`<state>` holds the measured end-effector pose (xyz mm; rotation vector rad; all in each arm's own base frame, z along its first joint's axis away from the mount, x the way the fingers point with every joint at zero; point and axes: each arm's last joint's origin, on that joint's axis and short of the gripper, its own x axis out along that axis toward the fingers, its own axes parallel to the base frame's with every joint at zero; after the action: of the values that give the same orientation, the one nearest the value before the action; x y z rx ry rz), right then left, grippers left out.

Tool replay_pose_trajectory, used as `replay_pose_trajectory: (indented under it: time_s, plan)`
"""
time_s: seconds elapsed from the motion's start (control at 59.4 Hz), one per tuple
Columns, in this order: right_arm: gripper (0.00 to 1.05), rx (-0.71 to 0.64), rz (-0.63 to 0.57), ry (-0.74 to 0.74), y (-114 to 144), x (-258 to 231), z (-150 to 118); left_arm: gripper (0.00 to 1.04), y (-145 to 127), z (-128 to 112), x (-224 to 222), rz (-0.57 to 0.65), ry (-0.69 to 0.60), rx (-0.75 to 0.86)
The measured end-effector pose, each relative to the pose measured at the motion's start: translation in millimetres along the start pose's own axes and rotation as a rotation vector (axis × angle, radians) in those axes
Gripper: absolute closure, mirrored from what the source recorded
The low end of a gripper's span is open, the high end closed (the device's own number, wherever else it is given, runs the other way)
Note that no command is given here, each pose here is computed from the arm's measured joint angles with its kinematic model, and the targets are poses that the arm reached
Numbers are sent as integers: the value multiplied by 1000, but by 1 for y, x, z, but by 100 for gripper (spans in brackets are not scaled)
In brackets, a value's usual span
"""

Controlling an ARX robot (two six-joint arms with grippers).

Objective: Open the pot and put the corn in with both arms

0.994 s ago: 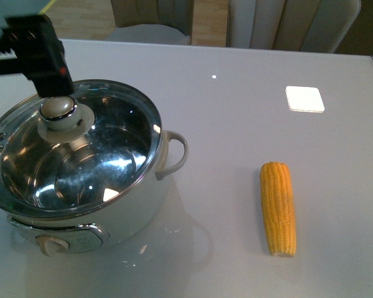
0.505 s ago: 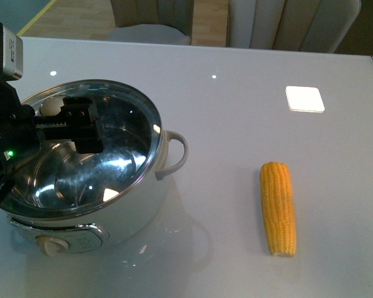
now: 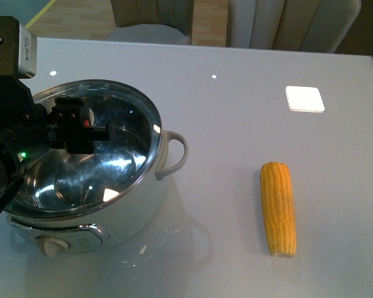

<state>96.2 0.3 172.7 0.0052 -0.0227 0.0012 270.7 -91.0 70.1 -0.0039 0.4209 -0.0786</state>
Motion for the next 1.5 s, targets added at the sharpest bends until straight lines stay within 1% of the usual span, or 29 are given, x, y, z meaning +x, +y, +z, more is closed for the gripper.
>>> replay_pose_trajectory:
  time_s: [0.135,0.253,0.303,0.404,0.438,0.505,0.573,0.589,0.691,0.775,0.808,0.859,0.893,0.977,1.078,1.263,1.347,1.499]
  plan:
    - [9,0,0,0,0,0,0,59,3,21,-10,-7,-21,-1]
    - [9,0,0,0,0,0,0,60,20,66,-27,2,-141,-34]
    - [9,0,0,0,0,0,0,60,27,76,-31,11,-172,-40]
    - [9,0,0,0,0,0,0,60,48,90,-38,41,-224,-46]
    - [9,0,0,0,0,0,0,60,60,94,-40,56,-240,-46]
    - [9,0,0,0,0,0,0,60,94,96,-45,116,-270,-37]
    - [9,0,0,0,0,0,0,60,128,87,-49,177,-275,-31]
    - [9,0,0,0,0,0,0,60,140,83,-51,198,-275,-30]
    - [9,0,0,0,0,0,0,60,190,58,-54,302,-257,-31]
    - [9,0,0,0,0,0,0,60,213,39,-54,357,-236,-37]
    - [9,0,0,0,0,0,0,60,224,28,-55,387,-222,-42]
    - [9,0,0,0,0,0,0,60,233,17,-54,407,-207,-44]
    - [9,0,0,0,0,0,0,60,240,4,-53,423,-189,-49]
    - [9,0,0,0,0,0,0,60,248,-19,-48,429,-155,-56]
    - [9,0,0,0,0,0,0,60,250,-40,-40,421,-112,-75]
    - [9,0,0,0,0,0,0,60,247,-63,-34,410,-39,-113]
    - [9,0,0,0,0,0,0,60,247,-68,-31,411,-20,-122]
    - [9,0,0,0,0,0,0,60,251,-84,-13,412,14,-139]
